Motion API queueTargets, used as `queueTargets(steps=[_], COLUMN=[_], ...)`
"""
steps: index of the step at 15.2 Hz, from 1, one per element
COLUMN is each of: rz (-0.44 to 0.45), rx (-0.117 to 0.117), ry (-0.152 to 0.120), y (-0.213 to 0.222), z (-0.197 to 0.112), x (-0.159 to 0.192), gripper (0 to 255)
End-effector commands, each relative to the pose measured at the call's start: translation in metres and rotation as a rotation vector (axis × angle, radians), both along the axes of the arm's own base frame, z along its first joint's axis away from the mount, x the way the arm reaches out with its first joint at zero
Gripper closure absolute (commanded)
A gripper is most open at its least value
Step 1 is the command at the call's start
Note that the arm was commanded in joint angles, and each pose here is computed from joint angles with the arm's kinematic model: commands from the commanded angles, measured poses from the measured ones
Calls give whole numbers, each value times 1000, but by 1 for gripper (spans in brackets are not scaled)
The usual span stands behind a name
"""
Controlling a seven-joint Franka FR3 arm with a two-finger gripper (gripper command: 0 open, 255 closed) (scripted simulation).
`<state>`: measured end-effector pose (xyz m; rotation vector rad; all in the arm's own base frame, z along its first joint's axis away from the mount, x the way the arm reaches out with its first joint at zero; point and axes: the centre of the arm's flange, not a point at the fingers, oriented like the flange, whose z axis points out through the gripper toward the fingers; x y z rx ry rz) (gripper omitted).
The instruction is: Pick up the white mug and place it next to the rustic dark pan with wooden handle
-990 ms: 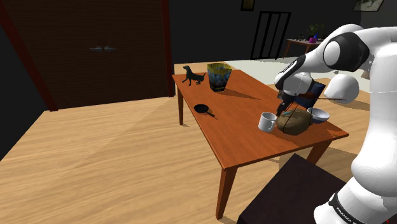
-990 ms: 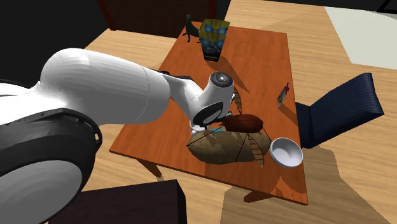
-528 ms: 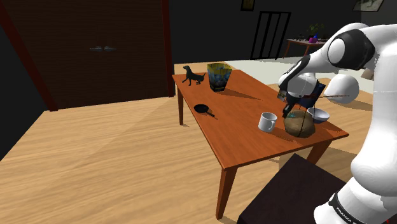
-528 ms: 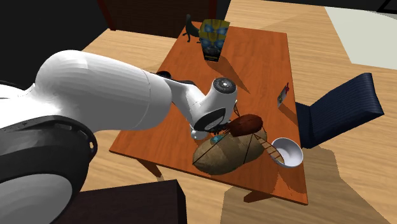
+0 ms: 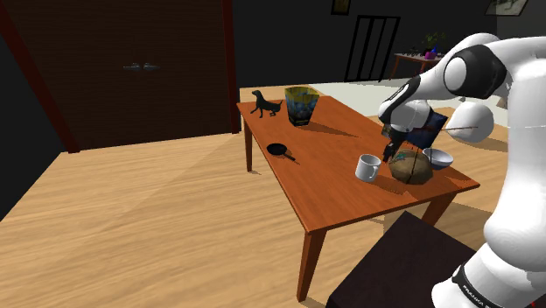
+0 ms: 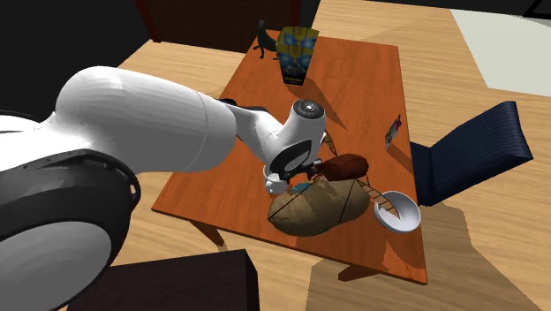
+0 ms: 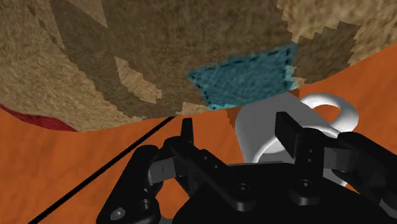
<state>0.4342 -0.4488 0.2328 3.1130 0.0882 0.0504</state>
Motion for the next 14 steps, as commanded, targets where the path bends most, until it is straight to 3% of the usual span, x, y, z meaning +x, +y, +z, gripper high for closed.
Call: queueTargets(steps=[1, 4, 14], rz=[-18, -39, -39], rx=[15, 46, 46], ry=[49, 127, 127], y=[6, 15, 16], z=[-1, -6, -46], x=[27, 75, 71], gripper=[0, 0, 0])
